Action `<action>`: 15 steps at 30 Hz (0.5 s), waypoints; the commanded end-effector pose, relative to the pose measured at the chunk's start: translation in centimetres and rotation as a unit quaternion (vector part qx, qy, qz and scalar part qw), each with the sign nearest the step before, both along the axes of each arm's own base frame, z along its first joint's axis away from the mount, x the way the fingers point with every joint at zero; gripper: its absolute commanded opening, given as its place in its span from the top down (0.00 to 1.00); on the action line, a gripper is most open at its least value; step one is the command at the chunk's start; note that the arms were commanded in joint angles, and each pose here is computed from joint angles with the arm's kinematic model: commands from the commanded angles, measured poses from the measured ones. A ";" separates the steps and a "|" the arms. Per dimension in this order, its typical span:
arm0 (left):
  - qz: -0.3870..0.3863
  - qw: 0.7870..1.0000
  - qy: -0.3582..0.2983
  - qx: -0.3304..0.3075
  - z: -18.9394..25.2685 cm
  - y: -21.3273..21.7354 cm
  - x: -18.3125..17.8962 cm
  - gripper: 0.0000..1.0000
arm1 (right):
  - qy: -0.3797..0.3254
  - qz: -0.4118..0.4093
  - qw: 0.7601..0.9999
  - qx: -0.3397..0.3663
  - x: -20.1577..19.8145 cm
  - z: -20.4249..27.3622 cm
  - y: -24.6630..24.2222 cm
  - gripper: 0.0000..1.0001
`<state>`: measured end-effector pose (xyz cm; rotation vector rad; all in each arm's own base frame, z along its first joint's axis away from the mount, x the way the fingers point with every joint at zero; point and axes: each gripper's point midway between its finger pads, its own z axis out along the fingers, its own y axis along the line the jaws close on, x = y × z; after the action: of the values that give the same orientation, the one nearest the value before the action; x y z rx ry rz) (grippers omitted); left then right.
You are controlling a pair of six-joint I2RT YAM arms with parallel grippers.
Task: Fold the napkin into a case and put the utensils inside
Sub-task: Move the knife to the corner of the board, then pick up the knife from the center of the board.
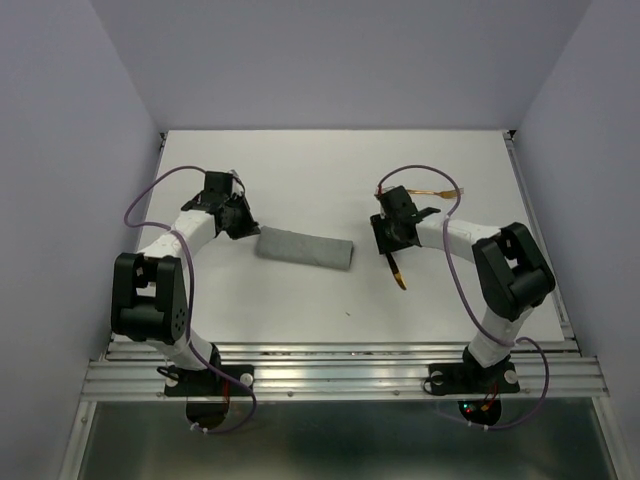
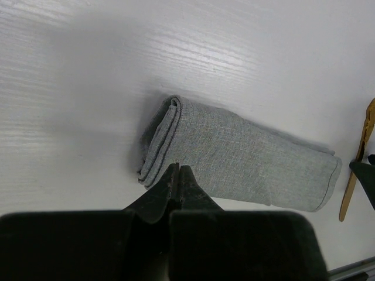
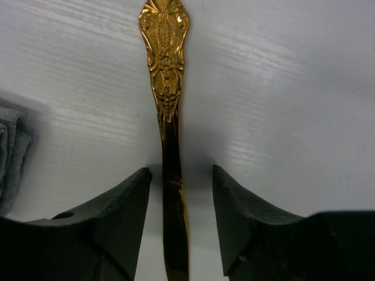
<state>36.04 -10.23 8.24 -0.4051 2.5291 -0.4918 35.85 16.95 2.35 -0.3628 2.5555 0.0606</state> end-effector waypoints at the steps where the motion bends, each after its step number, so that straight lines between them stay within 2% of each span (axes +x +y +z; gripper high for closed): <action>1: -0.007 1.000 -0.023 0.004 1.4 -0.1 1.1 1.00 | 0.045 -0.026 0.999 -0.016 -3.3 -1.0 -1.3 0.46; 6: -0.004 1.000 -0.022 0.002 1.4 -0.2 1.0 1.00 | 0.051 -0.034 0.998 -0.029 -3.4 -1.4 -1.7 0.47; 9: -0.002 1.000 -0.026 0.002 1.6 -0.1 1.0 1.00 | 0.058 -0.026 0.998 -0.020 -3.2 -1.3 -1.1 0.52; 15: -0.002 1.000 -0.018 -0.002 0.8 -0.2 0.8 1.00 | 0.091 -0.002 0.996 -0.016 -3.6 -2.2 0.0 0.83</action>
<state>36.00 -10.22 7.92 -0.4092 2.5382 -0.4886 34.75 16.79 2.19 -0.2958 2.6121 0.0629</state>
